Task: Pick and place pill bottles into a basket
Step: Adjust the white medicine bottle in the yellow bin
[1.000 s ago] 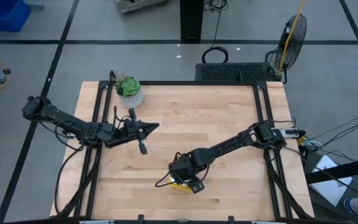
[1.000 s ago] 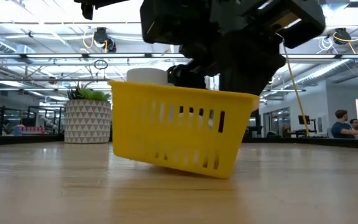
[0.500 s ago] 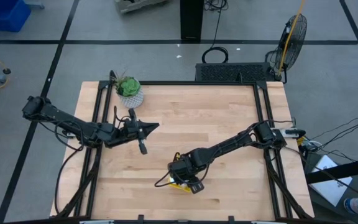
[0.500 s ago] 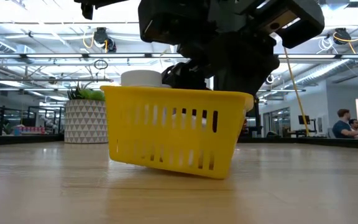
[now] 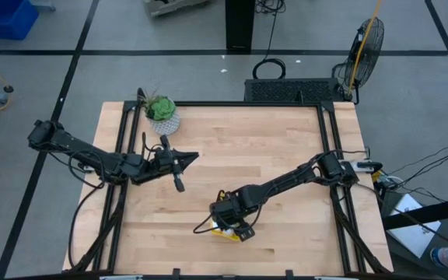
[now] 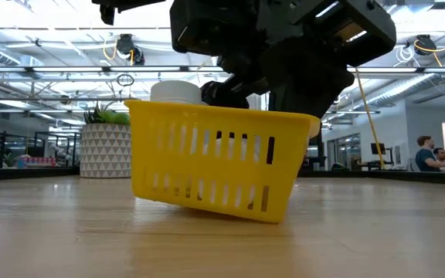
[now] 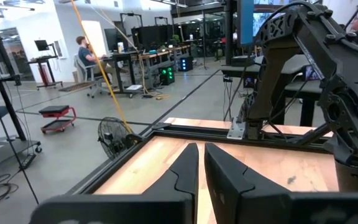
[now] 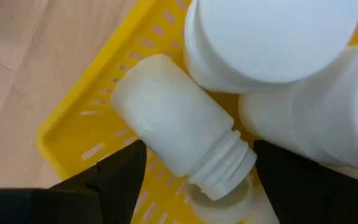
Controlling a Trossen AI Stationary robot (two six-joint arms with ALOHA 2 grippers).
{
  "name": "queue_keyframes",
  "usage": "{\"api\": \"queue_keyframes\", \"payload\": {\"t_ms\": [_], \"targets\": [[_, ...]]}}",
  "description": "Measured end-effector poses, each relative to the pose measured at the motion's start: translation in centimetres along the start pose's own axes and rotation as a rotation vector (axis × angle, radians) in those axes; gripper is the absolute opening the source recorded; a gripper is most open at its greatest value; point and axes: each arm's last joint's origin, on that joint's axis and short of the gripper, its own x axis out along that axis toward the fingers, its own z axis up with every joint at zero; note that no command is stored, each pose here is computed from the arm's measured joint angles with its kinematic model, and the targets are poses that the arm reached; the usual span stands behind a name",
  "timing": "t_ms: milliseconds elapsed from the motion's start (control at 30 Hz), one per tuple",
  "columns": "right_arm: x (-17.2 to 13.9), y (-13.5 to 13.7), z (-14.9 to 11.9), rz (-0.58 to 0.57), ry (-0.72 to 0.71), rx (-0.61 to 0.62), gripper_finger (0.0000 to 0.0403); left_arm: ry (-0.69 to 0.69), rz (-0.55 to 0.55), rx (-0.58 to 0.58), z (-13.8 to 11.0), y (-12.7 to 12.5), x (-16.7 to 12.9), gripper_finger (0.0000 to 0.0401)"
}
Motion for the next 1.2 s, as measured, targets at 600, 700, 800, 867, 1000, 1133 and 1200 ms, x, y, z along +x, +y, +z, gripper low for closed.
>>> {"api": "queue_keyframes", "payload": {"t_ms": [600, 700, 800, 867, 1000, 1133, 1200], "targets": [[-0.03, 0.00, 0.20, 0.005, -0.021, -0.008, 0.0242, 0.000, 0.000, -0.001, 0.00, 0.00, 0.00, 0.0032], [-0.03, 0.00, 0.16, 0.004, -0.017, -0.006, 0.0221, 0.000, 0.000, -0.001, 0.00, 0.00, 0.00, 0.0036], [-0.02, 0.00, 0.16, 0.004, -0.017, -0.005, 0.0200, 0.000, 0.001, -0.002, 0.00, 0.00, 0.00, 0.0033], [-0.02, -0.01, 0.18, 0.000, -0.018, -0.005, 0.0190, 0.000, 0.001, -0.003, 0.00, 0.00, 0.00, 0.0029], [-0.07, -0.03, 0.19, -0.004, -0.020, 0.000, 0.0174, 0.000, 0.001, -0.004, 0.00, 0.00, 0.00, 0.0014], [-0.09, -0.08, 0.16, -0.026, -0.015, 0.016, 0.0157, 0.000, 0.001, -0.004, 0.00, 0.00, 0.00, 0.0004], [-0.09, -0.07, 0.14, -0.025, -0.012, 0.022, 0.0142, 0.000, 0.001, -0.004, 0.00, 0.00, 0.00, 0.0009]]}}
